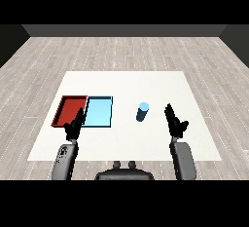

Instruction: Pick the blue can and put it in the blue box

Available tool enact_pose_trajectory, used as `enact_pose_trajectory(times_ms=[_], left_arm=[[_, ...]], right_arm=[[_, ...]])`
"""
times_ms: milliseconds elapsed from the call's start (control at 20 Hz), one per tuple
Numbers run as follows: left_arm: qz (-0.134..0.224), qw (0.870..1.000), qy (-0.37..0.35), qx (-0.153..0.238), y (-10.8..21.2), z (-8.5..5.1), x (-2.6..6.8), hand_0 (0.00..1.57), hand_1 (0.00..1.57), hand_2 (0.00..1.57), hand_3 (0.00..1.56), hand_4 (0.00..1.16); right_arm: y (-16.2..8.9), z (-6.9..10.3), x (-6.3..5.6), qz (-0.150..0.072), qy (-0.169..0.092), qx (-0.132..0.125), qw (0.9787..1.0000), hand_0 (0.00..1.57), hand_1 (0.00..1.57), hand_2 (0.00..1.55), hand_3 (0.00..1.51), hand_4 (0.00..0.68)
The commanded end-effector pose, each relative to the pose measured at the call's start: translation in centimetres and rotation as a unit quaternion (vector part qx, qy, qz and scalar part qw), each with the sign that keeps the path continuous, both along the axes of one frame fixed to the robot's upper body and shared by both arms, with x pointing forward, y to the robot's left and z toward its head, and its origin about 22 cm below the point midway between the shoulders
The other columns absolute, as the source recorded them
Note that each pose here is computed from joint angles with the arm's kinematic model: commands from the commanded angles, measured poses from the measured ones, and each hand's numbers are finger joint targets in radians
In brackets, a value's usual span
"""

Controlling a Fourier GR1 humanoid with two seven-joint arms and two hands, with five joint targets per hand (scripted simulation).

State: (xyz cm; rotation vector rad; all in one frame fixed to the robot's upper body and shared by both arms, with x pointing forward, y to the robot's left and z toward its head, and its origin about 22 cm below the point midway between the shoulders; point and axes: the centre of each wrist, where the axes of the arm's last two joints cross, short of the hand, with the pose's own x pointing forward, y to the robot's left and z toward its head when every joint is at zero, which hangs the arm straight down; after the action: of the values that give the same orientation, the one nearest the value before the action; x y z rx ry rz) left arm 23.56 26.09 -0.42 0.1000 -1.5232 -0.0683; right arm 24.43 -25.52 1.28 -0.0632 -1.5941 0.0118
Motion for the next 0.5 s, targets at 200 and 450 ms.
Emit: enact_pose_trajectory(times_ms=[200,450], left_arm=[[-0.023,1.000,-0.010,0.000,-1.2,0.2,0.49,0.00,0.00,0.00,0.00,0.00],[-0.021,0.970,-0.231,-0.079,-1.7,3.0,0.67,0.00,0.00,0.00,0.00,0.00]], right_arm=[[-2.5,0.5,4.8,0.008,0.000,-0.030,0.9995,0.00,0.00,0.00,0.00,0.000],[-2.0,1.8,4.6,0.072,-0.150,0.078,0.9829,0.00,0.00,0.00,0.00,0.000]])
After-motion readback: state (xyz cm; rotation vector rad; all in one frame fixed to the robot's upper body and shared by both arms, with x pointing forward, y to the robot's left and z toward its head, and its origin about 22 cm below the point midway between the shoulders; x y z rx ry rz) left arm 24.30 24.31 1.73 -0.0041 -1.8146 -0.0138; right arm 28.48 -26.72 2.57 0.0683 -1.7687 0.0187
